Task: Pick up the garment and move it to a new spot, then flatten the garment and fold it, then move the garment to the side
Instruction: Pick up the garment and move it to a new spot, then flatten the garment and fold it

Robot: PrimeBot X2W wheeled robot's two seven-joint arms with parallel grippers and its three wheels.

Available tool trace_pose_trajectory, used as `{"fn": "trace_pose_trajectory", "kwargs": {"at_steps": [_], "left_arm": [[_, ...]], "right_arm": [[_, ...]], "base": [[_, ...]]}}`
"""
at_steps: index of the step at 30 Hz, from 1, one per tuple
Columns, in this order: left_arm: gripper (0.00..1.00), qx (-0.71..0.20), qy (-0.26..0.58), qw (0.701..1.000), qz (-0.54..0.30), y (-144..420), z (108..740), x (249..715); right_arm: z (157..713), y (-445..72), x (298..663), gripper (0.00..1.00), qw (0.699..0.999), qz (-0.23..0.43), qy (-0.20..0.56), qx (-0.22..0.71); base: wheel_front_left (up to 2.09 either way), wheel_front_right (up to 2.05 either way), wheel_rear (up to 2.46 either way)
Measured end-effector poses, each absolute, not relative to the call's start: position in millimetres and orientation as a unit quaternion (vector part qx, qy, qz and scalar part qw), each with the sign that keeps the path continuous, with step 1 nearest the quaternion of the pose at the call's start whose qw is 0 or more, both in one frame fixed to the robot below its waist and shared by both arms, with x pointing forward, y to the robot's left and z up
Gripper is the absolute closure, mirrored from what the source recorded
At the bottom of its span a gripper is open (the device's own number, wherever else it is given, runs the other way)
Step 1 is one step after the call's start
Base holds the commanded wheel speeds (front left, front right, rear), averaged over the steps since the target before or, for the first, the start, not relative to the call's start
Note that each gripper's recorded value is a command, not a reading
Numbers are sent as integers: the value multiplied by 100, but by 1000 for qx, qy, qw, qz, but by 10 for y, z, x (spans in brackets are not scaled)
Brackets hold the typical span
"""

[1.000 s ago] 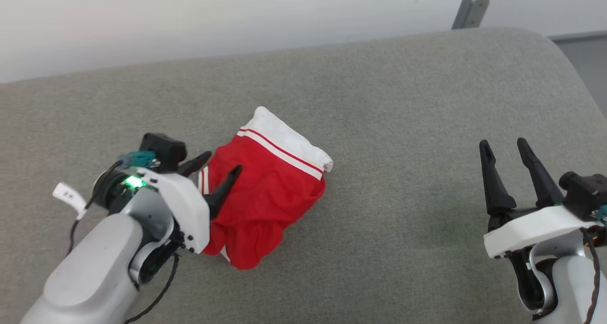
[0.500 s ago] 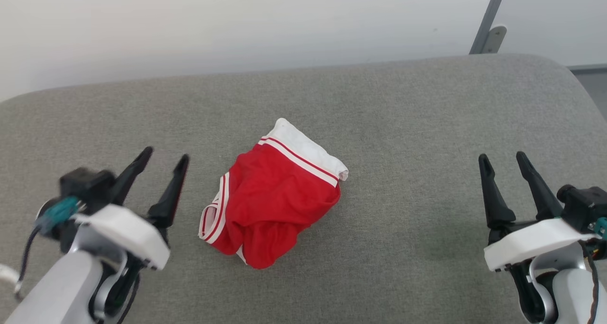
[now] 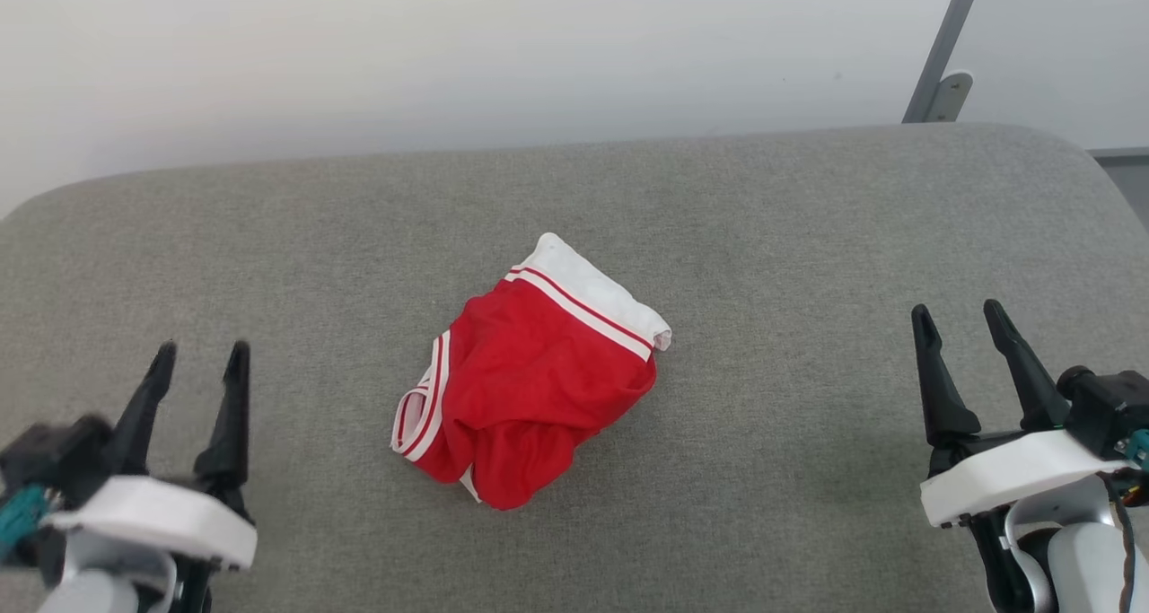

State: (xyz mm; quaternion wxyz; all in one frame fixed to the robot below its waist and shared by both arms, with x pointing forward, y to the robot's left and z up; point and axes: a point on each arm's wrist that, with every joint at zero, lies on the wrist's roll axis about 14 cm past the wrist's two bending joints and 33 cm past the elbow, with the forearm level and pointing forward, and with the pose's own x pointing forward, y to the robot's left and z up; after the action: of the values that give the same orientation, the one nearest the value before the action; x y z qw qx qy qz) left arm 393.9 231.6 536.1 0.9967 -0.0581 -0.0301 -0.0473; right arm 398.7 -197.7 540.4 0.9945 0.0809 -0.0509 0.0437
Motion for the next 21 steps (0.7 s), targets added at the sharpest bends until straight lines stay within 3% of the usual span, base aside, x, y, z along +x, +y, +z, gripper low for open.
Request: {"fn": "trace_pose_trajectory", "kwargs": {"at_steps": [21], "left_arm": [[0, -101, -35, 993, 53, 2631, 5058, 3378]], "right_arm": [[5341, -1849, 3973, 0, 994, 60, -50, 73]], "base": [[0, 0, 0]]}}
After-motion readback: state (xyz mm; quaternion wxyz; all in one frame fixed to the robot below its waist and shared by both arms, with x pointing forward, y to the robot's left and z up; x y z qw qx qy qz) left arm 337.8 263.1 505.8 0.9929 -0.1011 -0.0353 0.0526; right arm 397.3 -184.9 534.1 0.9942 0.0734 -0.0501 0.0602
